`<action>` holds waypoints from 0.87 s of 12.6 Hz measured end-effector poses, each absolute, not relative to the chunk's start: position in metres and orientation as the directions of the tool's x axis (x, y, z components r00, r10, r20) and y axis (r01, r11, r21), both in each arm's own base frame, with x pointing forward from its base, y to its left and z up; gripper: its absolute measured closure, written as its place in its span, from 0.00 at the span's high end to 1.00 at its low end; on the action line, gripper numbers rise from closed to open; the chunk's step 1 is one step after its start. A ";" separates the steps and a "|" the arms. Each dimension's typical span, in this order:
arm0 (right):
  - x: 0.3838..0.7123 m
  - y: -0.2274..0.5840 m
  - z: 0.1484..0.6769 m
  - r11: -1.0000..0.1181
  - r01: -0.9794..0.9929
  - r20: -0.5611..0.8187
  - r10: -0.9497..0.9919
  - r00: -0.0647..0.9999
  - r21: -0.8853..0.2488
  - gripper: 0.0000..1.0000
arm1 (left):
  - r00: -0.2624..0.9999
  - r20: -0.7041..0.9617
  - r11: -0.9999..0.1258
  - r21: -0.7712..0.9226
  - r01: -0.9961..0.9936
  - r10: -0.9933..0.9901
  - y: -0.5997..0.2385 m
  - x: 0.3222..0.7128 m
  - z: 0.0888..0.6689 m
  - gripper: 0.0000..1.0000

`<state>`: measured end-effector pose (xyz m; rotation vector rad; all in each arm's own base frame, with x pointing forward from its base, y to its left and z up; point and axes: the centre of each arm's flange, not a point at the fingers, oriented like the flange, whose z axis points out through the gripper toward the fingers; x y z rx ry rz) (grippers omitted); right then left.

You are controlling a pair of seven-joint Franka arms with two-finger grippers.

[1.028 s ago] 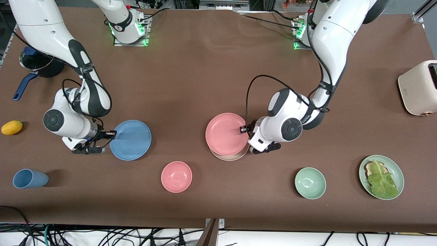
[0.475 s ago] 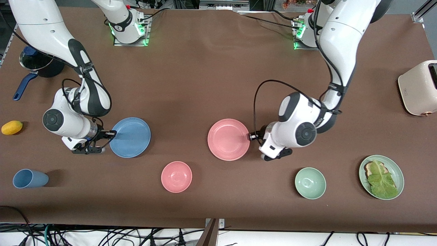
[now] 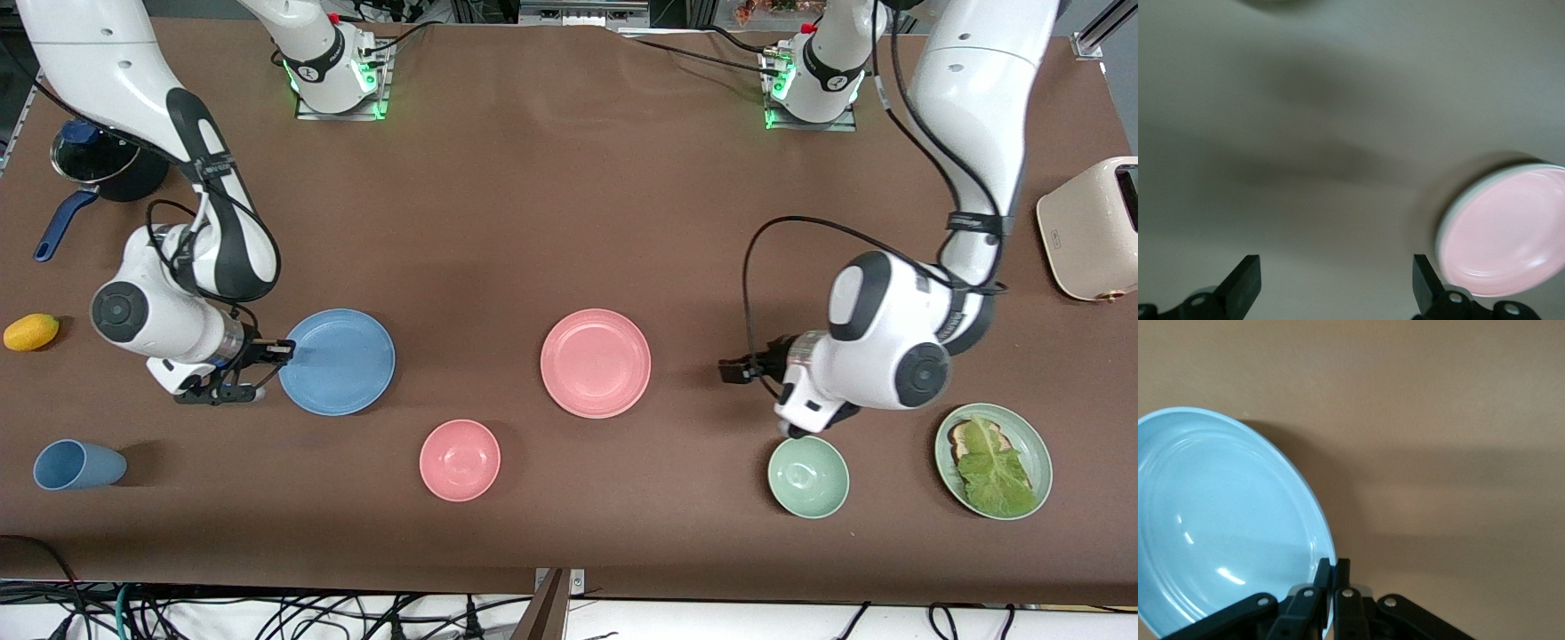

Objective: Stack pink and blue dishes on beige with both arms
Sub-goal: 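Carry the blue plate onto the pink plate while the left gripper withdraws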

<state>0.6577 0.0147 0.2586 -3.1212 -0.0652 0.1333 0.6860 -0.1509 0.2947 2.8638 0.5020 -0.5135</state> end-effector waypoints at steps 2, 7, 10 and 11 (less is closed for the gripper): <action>0.670 0.027 0.295 -0.998 0.045 -0.093 0.048 0.994 -0.041 0.04 | 0.893 -0.377 -0.947 0.099 0.304 0.247 -0.105 0.687 0.297 1.00; 0.672 0.127 0.336 -0.996 -0.050 -0.113 -0.042 0.993 -0.069 0.04 | 0.915 -0.367 -0.985 -0.030 0.170 0.169 -0.015 0.683 0.314 1.00; 0.648 0.226 0.335 -0.988 -0.148 -0.120 -0.141 0.983 -0.045 0.04 | 0.929 -0.330 -0.985 -0.086 0.148 0.168 -0.009 0.678 0.358 1.00; 0.638 0.259 0.333 -0.981 -0.190 -0.111 -0.184 0.977 -0.042 0.04 | 0.937 -0.304 -0.984 -0.088 0.154 0.174 -0.006 0.674 0.383 1.00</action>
